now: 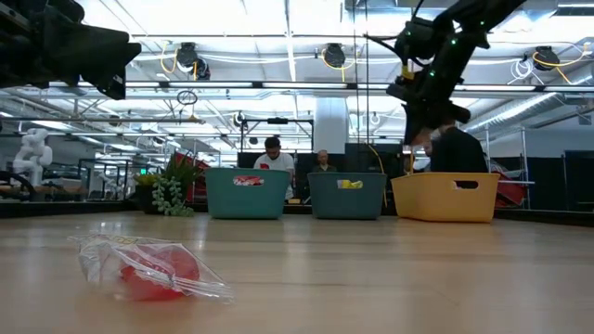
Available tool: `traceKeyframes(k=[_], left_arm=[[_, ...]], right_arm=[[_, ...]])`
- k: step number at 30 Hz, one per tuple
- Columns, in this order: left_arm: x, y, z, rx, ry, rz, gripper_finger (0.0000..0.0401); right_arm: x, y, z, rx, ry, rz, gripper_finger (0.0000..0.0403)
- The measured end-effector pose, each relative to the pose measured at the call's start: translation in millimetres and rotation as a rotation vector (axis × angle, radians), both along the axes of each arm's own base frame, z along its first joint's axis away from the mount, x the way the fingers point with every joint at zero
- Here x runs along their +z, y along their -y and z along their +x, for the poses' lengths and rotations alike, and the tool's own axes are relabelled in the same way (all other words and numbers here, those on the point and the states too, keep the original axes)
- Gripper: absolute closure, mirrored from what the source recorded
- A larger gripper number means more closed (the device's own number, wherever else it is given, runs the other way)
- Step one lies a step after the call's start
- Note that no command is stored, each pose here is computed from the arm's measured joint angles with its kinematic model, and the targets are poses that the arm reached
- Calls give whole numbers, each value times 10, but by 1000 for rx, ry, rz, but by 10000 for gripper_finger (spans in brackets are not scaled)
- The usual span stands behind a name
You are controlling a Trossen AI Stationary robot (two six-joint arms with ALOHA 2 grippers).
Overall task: Sort candy
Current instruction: Put the orange gummy candy into the yellow bin, then put the red gummy candy into the yellow bin
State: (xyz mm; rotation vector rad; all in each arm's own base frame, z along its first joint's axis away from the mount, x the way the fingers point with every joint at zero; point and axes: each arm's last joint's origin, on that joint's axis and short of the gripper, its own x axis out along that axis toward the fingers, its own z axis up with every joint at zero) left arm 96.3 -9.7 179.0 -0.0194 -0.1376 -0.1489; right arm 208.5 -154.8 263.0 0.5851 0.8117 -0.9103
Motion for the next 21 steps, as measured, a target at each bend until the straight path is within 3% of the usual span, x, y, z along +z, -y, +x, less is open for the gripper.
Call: traceKeyframes(k=[12, 16, 21], left_arm=[[-1, 0, 0, 0, 0, 0, 287], [-1, 0, 0, 0, 0, 0, 287], [-1, 0, 0, 0, -1, 0, 287]], right_arm=[[-25, 84, -114, -41, -42, 25, 161], [-24, 81, -111, -38, -40, 27, 128], [-18, 69, -83, 8, 10, 67, 117]])
